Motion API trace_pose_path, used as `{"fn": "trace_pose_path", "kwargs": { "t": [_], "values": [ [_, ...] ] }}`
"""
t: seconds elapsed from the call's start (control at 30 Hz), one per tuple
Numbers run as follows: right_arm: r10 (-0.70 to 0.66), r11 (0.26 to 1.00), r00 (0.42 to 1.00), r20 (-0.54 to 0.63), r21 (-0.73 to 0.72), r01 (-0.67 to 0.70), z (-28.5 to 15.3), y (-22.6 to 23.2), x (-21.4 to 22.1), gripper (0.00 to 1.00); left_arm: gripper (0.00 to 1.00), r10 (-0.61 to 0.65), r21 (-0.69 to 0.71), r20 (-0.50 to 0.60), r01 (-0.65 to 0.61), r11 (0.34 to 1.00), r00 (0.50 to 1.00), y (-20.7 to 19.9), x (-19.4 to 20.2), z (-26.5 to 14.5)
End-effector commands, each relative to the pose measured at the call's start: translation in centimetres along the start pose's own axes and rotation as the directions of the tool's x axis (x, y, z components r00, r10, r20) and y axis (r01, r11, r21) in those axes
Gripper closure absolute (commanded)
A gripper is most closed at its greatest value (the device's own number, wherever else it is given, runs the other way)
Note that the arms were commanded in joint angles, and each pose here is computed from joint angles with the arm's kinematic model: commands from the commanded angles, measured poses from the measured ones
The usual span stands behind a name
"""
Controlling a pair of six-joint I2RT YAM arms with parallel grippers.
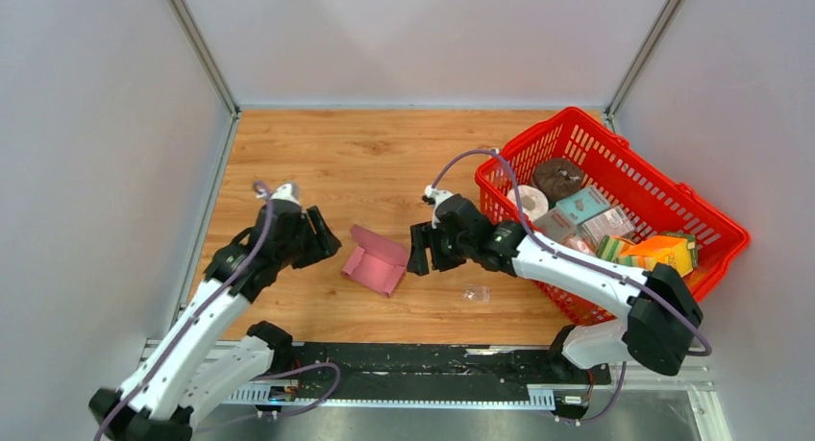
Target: Fold the paper box
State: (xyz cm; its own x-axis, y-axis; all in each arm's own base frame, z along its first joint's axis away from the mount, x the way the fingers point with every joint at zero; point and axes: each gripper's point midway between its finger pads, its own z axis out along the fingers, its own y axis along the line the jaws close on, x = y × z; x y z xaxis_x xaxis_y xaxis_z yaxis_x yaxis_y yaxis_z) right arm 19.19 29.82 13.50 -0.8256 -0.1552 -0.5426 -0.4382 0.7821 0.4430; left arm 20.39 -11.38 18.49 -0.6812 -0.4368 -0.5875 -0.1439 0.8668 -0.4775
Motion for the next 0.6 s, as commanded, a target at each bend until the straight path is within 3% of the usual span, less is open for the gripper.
{"fn": "trace_pose_path", "kwargs": {
  "t": [0.0,0.1,0.13,0.37,0.57],
  "values": [
    [0.026,0.998,0.999,0.021,-0.066,-0.024,2.1,2.9,0.2,0.34,0.40,0.234,0.003,-0.120,-0.236,0.972,0.965,0.2,1.4,4.5],
    [0.034,0.996,0.999,0.035,-0.087,-0.031,3.0,2.6,1.1,0.41,0.43,0.260,0.026,-0.123,-0.259,0.966,0.958,0.1,2.1,7.5],
    [0.022,0.988,0.998,0.062,-0.154,-0.012,3.2,3.7,0.7,0.42,0.42,0.254,0.042,-0.125,-0.251,0.967,0.959,0.1,2.5,8.3],
    [0.039,0.980,0.999,0.008,-0.194,-0.037,5.5,2.7,3.9,0.41,0.31,0.294,0.122,-0.105,-0.281,0.952,0.950,0.1,4.3,11.6],
    [0.067,0.976,0.996,0.062,-0.210,-0.052,7.1,2.3,3.6,0.40,0.34,0.297,0.174,-0.102,-0.277,0.945,0.949,0.6,6.2,13.5]
  ]
}}
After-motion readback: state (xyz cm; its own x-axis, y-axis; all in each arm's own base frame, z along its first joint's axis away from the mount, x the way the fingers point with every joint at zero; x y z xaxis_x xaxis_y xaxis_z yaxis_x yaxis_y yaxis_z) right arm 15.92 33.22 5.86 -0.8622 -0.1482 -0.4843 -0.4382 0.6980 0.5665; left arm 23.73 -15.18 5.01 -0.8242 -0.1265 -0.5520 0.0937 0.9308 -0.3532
